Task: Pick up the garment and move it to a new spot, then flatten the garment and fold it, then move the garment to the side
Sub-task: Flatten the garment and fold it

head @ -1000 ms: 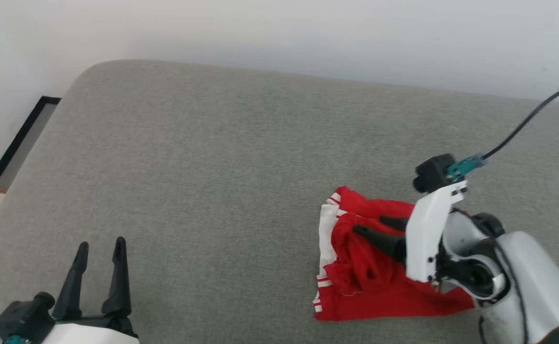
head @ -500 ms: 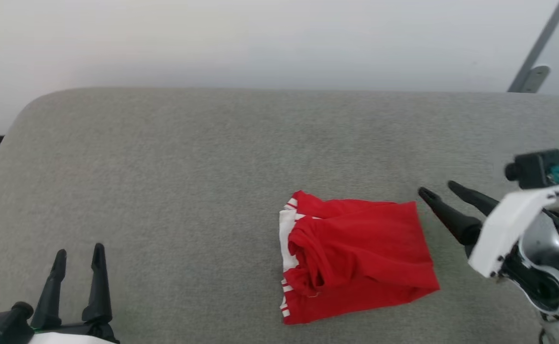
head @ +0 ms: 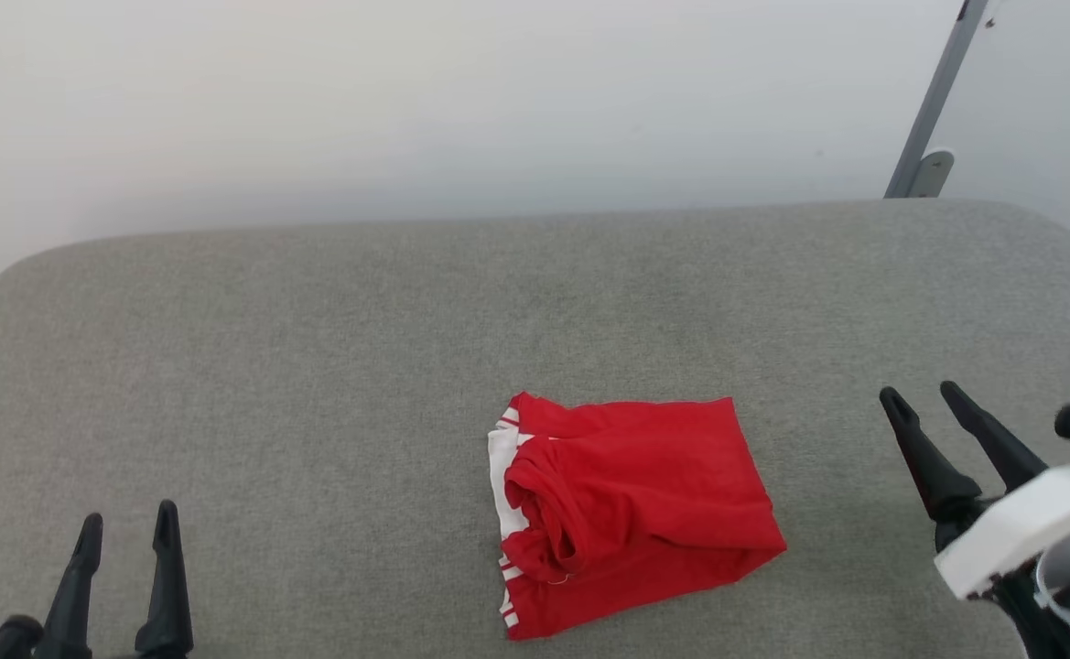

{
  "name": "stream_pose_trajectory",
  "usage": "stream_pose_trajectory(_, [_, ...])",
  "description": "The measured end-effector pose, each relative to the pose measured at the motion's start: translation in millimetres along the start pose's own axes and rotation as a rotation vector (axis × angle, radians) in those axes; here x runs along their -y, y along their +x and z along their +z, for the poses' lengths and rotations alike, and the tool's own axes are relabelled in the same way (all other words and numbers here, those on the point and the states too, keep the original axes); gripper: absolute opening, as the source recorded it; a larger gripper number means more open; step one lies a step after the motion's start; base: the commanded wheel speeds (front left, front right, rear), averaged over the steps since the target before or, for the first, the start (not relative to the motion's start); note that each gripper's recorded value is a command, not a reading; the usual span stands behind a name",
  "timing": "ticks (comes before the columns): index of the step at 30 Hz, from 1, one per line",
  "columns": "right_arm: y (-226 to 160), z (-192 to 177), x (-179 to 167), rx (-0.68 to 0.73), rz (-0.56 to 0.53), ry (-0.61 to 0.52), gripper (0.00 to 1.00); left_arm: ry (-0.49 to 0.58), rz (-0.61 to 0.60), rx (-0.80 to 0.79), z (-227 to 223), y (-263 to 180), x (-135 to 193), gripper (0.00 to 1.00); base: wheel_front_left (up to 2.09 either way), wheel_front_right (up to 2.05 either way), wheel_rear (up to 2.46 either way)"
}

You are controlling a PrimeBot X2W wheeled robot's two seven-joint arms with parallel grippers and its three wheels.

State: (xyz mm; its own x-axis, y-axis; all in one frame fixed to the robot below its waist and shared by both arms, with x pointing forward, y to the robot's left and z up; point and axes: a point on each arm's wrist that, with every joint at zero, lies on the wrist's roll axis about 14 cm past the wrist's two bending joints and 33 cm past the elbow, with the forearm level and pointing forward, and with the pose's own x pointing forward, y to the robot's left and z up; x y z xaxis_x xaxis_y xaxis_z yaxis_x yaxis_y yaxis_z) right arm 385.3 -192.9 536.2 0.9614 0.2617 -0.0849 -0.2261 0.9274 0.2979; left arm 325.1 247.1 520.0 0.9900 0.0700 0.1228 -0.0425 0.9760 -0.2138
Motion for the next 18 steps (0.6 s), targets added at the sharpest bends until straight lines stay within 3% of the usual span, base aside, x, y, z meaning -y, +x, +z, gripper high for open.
stream_pose_trajectory(7, [-23.6,0.4,17.2,0.121,-0.069,-0.011,1.00,0.018,-0.022,-0.008,-0.7,-7.8,3.9,1.00,0.00,0.00,0.00])
stream_pose_trajectory(18, [-47.0,-23.2,29.8,0.166,-0.126,-0.068,1.00,0.030,-0.037,-0.022,-3.7,-13.9,4.9,1.00,0.00,0.00,0.00])
